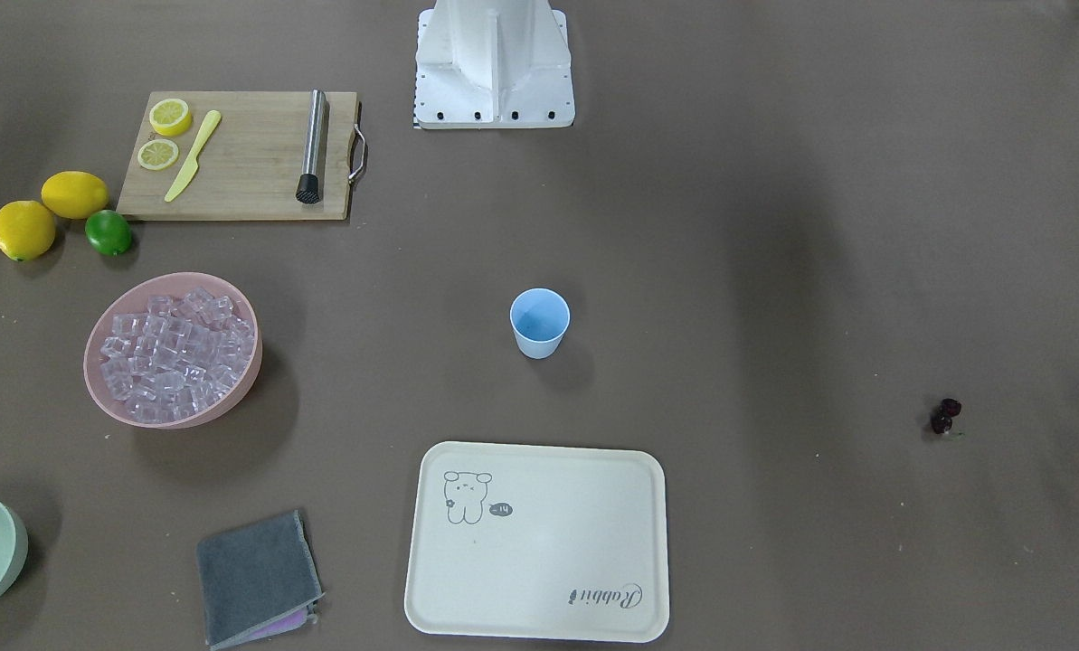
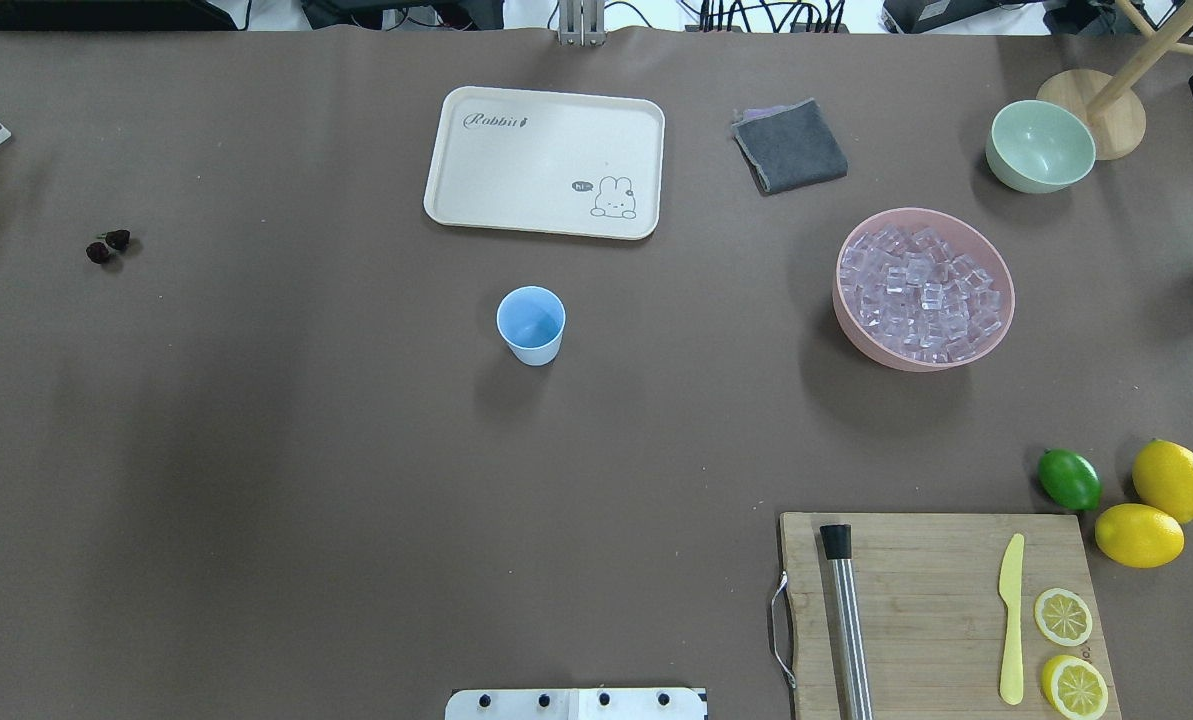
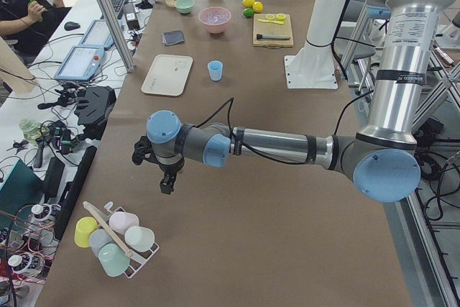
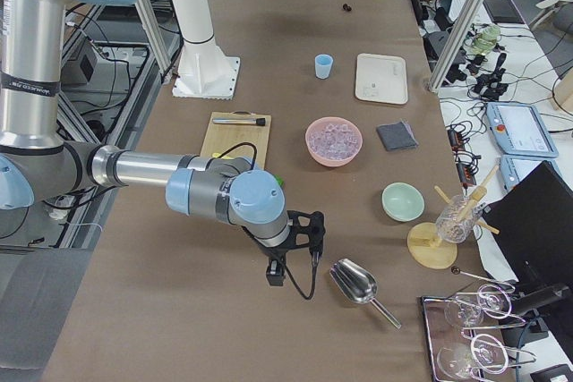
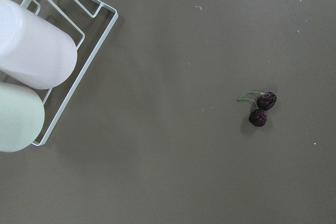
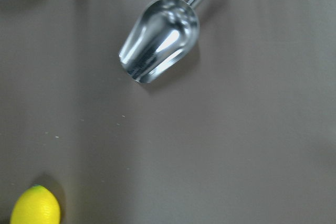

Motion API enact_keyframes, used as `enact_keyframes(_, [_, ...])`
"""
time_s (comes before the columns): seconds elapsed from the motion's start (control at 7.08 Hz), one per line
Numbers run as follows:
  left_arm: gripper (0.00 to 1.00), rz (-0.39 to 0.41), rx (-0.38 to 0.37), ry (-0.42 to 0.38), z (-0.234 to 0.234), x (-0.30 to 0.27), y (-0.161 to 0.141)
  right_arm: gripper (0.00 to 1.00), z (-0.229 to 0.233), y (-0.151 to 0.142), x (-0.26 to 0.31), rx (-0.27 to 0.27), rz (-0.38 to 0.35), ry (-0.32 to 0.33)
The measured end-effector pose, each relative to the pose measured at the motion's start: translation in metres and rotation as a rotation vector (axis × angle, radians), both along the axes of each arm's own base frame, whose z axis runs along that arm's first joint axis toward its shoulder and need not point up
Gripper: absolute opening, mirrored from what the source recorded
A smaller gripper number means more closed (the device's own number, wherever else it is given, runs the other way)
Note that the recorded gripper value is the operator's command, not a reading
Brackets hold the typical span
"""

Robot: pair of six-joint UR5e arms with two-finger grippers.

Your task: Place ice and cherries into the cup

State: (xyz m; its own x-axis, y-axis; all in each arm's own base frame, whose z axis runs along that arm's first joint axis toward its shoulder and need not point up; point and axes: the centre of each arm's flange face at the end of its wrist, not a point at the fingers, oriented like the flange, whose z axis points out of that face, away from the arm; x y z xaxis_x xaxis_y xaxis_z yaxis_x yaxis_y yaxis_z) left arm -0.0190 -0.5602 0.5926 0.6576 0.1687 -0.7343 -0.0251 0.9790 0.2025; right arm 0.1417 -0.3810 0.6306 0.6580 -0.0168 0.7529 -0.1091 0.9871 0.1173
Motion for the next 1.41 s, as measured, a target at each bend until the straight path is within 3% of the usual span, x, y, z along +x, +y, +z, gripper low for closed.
enact_keyframes(0.14, [0.98,-0.001,-0.006,-0.003,0.003,0.0,0.001,0.97,-0.034,-0.023,-0.035,0.062,-0.031,-0.076])
enact_keyframes(0.28, [0.98,-0.001,-0.01,-0.004,0.006,0.0,0.002,0.98,-0.066,-0.046,-0.082,0.083,-0.072,-0.079])
enact_keyframes(0.56, [0.98,-0.015,-0.03,-0.003,0.007,0.0,-0.001,0.99,-0.096,-0.079,-0.184,0.127,-0.126,0.001])
enact_keyframes(0.99, [0.98,-0.045,-0.061,0.003,0.007,0.002,-0.004,0.97,-0.169,-0.131,-0.343,0.197,-0.135,0.082])
enact_keyframes(1.27, [0.98,-0.046,-0.062,0.004,0.006,0.002,-0.005,0.95,-0.203,-0.139,-0.393,0.208,-0.164,0.108])
enact_keyframes(1.41, [0.98,-0.046,-0.061,0.005,0.006,0.002,-0.005,0.95,-0.213,-0.137,-0.412,0.188,-0.158,0.106])
